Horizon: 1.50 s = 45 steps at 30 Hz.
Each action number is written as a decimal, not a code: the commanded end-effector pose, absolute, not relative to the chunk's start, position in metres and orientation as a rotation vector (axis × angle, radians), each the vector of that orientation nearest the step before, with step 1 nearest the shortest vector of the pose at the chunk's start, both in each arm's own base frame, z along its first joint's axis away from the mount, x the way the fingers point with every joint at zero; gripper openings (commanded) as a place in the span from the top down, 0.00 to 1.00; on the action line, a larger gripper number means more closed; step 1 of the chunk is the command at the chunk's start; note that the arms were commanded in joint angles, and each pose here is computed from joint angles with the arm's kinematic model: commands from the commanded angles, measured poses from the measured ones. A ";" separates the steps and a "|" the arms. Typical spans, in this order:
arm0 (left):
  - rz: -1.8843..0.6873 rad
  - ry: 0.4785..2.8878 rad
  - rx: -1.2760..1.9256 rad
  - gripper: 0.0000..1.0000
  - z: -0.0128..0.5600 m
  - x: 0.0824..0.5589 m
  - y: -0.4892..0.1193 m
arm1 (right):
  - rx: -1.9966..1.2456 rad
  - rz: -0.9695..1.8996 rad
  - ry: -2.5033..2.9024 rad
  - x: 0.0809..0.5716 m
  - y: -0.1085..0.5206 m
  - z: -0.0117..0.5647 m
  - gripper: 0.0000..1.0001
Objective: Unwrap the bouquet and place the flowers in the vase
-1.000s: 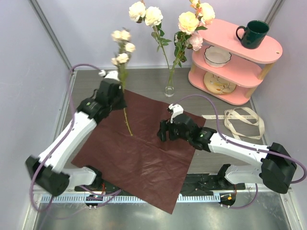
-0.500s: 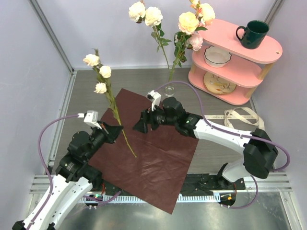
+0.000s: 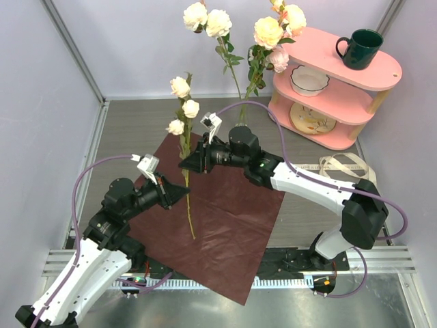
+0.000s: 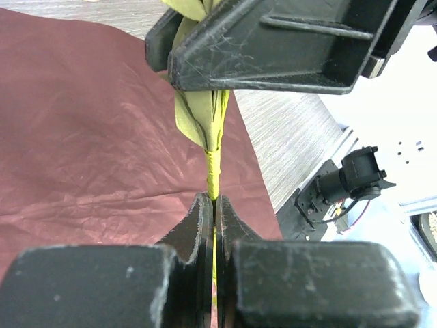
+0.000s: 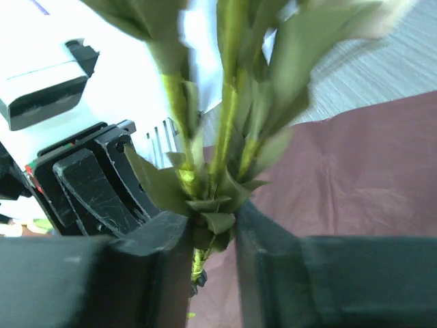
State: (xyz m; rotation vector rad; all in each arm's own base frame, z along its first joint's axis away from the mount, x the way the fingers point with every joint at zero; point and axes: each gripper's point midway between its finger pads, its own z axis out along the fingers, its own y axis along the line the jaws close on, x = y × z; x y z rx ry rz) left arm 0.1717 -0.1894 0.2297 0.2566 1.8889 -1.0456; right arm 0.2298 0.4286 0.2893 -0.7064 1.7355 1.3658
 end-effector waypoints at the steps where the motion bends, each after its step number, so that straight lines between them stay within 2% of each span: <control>1: -1.084 1.808 0.345 1.00 0.254 0.167 -0.197 | -0.643 1.306 1.627 0.237 0.417 0.326 0.85; 3: -1.090 1.816 0.347 1.00 0.252 0.167 -0.198 | -0.637 1.277 1.625 0.239 0.414 0.326 0.97; 6: -1.053 1.838 0.324 0.67 0.252 0.172 -0.194 | -0.630 1.151 1.607 0.250 0.400 0.337 0.99; 7: -1.039 1.865 0.314 0.46 0.248 0.172 -0.192 | -0.672 1.059 1.598 0.253 0.391 0.337 0.99; 10: -1.012 1.876 0.316 0.33 0.246 0.171 -0.189 | -0.631 0.785 1.540 0.281 0.359 0.365 0.99; 14: -0.980 1.865 0.307 0.29 0.243 0.172 -0.183 | -0.422 0.407 1.452 0.327 0.296 0.421 0.99; 20: -0.967 1.851 0.307 0.28 0.244 0.172 -0.181 | -0.221 0.139 1.289 0.367 0.233 0.475 0.99; 23: -0.965 1.845 0.311 0.28 0.246 0.172 -0.181 | -0.140 0.103 1.190 0.385 0.209 0.500 0.99; 31: -0.963 1.842 0.314 0.27 0.245 0.172 -0.181 | -0.150 0.050 1.061 0.432 0.207 0.512 0.99; 45: -0.978 1.837 0.349 0.25 0.245 0.170 -0.185 | -0.199 -0.016 0.981 0.462 0.222 0.513 0.99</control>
